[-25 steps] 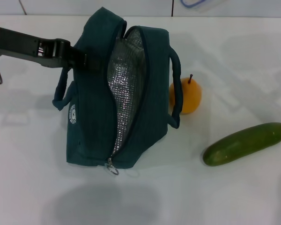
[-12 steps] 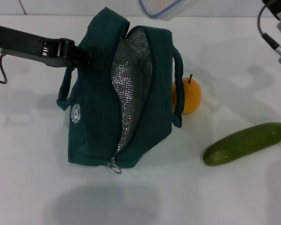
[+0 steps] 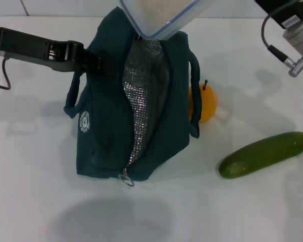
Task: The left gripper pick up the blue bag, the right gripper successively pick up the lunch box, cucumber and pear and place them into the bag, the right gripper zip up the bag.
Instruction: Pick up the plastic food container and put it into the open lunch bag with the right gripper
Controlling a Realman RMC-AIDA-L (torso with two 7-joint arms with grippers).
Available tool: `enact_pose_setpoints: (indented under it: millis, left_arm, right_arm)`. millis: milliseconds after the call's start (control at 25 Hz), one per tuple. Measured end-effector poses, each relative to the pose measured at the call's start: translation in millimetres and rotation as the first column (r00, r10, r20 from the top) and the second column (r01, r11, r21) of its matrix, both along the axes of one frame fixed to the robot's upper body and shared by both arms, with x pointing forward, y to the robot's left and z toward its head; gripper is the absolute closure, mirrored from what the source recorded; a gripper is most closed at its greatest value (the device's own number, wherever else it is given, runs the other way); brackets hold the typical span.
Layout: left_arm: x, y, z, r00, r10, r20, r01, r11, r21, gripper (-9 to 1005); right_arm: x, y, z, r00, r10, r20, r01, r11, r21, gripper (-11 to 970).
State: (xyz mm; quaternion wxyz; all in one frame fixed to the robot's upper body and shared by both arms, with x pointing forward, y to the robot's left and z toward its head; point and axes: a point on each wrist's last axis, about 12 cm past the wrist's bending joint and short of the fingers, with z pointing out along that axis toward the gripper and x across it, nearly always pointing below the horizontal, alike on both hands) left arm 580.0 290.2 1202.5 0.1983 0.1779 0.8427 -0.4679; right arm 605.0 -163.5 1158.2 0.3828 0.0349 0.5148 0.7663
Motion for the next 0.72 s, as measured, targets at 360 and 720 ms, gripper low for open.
enact_pose_setpoints:
  millis: [360,720]
  left_arm:
    - [0.0,0.6,0.2,1.0,0.005,0.001,-0.005,1.0,-0.005,949]
    - [0.7,0.4,0.5,1.0,0.01,0.006,-0.01,1.0,-0.009,950]
  right_arm:
    - [-14.4,-6.1,-22.2,0.999,0.015,-0.047,-0.018,0.997,-0.071,864]
    - [-20.8,-5.2,-38.9,0.995,0.038,-0.094,-0.054,0.983,-0.174,864]
